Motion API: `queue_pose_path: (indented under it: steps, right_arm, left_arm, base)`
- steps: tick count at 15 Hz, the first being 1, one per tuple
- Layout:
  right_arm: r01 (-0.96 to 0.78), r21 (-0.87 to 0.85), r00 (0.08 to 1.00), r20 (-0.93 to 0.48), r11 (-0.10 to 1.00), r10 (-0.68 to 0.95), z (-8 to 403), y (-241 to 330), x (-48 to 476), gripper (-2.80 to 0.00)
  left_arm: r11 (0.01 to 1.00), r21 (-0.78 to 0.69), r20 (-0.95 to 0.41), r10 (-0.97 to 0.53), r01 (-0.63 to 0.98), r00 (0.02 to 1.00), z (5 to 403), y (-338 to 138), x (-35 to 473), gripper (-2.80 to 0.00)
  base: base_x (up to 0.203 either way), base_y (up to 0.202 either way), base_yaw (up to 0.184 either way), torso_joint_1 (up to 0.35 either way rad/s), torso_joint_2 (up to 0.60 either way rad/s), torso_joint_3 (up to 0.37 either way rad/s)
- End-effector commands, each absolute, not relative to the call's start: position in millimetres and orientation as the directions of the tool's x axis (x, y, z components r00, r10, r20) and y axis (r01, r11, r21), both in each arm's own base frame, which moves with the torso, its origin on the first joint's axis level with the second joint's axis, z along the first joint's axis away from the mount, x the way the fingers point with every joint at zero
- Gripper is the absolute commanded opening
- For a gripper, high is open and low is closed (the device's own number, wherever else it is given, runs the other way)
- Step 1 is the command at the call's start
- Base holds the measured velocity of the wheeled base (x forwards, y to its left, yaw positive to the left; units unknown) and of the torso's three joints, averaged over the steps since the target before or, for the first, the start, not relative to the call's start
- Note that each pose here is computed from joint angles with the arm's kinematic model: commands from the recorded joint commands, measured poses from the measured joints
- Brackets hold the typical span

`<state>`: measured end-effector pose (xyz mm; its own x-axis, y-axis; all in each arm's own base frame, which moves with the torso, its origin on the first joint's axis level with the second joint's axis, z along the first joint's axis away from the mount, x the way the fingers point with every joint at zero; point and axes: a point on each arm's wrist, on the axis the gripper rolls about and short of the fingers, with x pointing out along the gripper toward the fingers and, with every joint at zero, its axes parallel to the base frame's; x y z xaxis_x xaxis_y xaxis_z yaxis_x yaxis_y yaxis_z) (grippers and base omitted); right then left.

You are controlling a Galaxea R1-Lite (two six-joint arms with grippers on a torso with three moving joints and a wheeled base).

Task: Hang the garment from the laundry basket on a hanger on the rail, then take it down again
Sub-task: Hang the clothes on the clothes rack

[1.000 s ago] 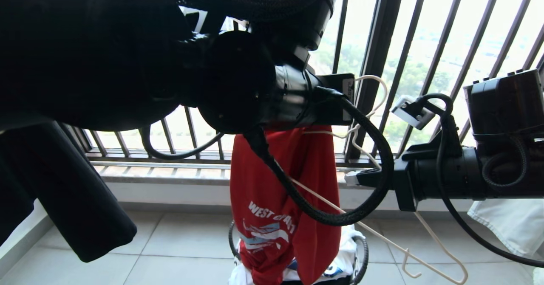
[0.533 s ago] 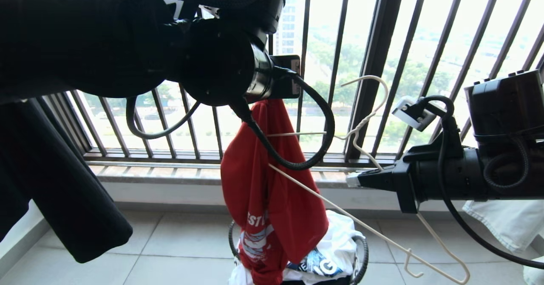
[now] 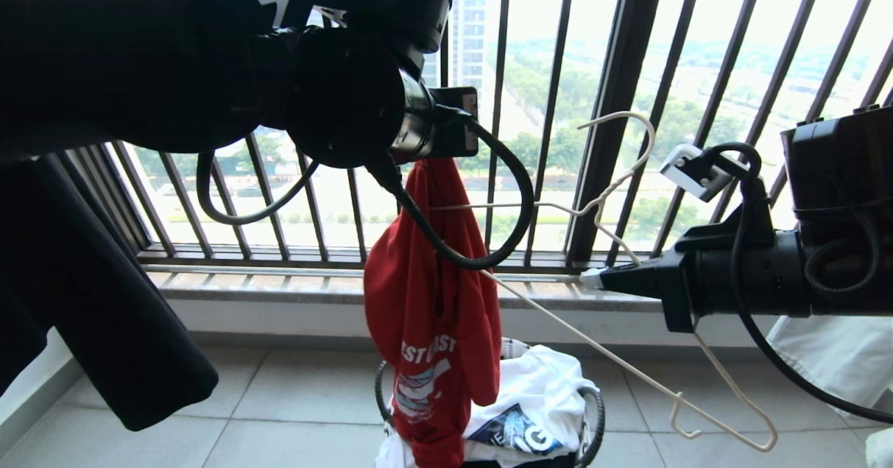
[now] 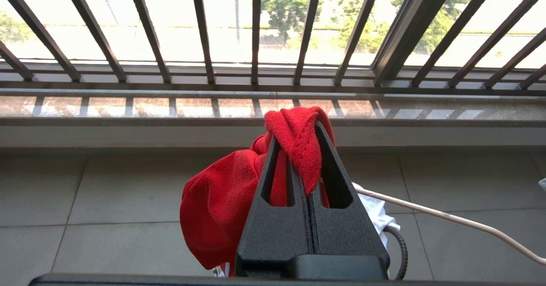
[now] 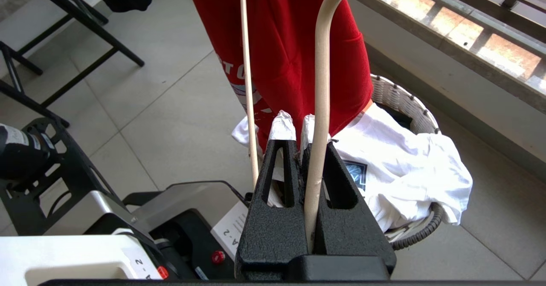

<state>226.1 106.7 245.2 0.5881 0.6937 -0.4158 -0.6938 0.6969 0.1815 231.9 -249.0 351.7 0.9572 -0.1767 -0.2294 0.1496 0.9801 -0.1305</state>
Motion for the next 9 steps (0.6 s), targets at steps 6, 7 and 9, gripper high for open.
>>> queue_pose_path:
  steps: [6, 7, 9]
  right_arm:
    - [-0.653, 0.122, 0.642, -0.435, 0.748, 0.632, 242.5, 105.3, 232.4, -2.80]
    - [-0.647, 0.119, 0.646, -0.439, 0.753, 0.625, 241.8, 105.6, 233.6, -2.80]
    - [-0.624, 0.103, 0.671, -0.438, 0.775, 0.598, 243.1, 104.5, 234.9, -2.80]
  left_arm:
    - [0.969, -0.162, -0.185, -0.216, 0.187, 0.959, 368.6, -251.7, 203.1, -2.80]
    - [0.964, -0.169, -0.179, -0.233, 0.203, 0.956, 371.4, -252.4, 196.8, -2.80]
    - [0.950, -0.185, -0.163, -0.281, 0.251, 0.946, 378.4, -254.6, 179.6, -2.80]
  base:
    - [0.000, 0.000, 0.000, 0.000, 0.00, 0.000]
    - [0.000, 0.000, 0.000, 0.000, 0.00, 0.000]
    - [0.000, 0.000, 0.000, 0.000, 0.00, 0.000]
